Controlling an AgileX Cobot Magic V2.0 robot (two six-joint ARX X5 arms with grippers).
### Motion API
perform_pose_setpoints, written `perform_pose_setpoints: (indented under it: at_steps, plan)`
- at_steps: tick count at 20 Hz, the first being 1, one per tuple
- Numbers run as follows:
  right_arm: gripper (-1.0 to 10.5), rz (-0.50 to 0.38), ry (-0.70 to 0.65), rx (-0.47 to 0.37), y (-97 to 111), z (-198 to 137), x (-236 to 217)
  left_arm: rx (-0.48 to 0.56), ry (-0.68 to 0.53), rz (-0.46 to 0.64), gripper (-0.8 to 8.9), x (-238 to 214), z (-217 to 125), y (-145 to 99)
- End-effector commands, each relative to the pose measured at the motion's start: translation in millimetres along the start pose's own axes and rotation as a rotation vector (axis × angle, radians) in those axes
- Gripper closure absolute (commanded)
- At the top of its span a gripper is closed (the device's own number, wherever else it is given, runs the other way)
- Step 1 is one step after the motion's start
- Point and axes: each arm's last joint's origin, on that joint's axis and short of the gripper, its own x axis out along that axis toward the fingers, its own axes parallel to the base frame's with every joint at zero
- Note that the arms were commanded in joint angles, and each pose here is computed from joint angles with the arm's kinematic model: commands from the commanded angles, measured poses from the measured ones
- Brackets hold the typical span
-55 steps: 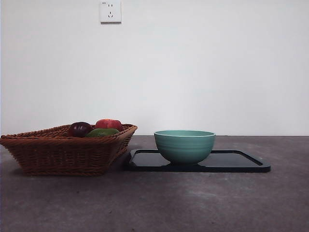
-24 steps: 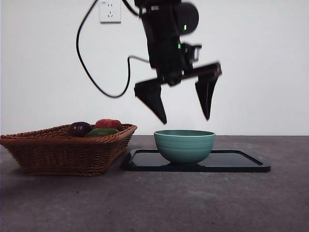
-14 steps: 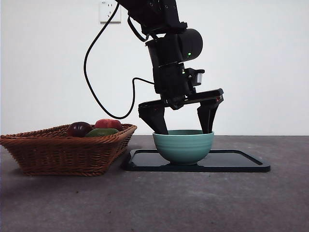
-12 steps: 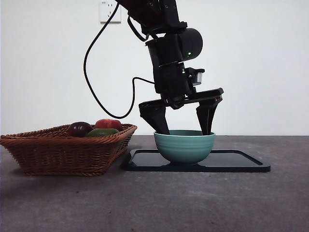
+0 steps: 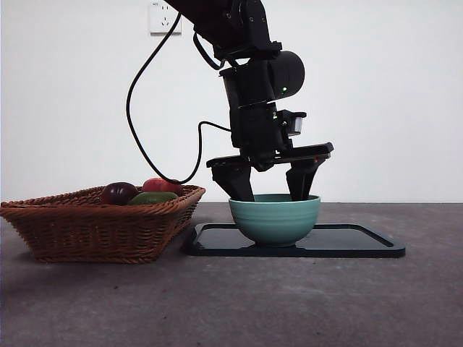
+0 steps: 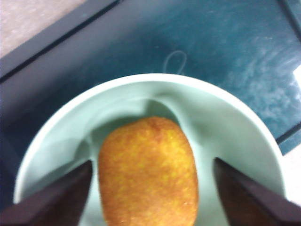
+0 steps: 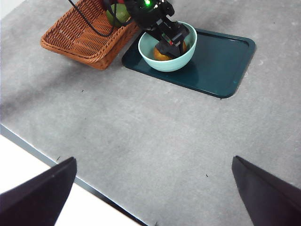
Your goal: Pick up the wifruite, put it on the bowl, pick up the plate, put it on desk
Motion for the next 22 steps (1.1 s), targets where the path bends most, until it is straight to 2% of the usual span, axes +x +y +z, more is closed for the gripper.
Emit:
perform_pose_setpoints:
  at_steps: [1,5,8,16,22]
  plan:
    - [4.0,0.005,-0.011,0.004,1,1,-2,0.008,0.005,0.004,4.51,8,2,-3]
    - [4.0,0.005,-0.011,0.004,1,1,-2,0.013,-0.002,0.002,4.51,8,3,-5]
    - [4.0,0.005,-0.011,0.004,1,1,-2,0.013,0.001,0.002,4.98,8,3,-5]
    - [4.0,0.004,-0.012,0.004,1,1,-2,0.013,0.000,0.002,5.47,9,3,-5]
    - [4.0,0.002,-0.012,0.004,1,1,-2,0.008,0.011,0.006,5.47,-23,11,-3]
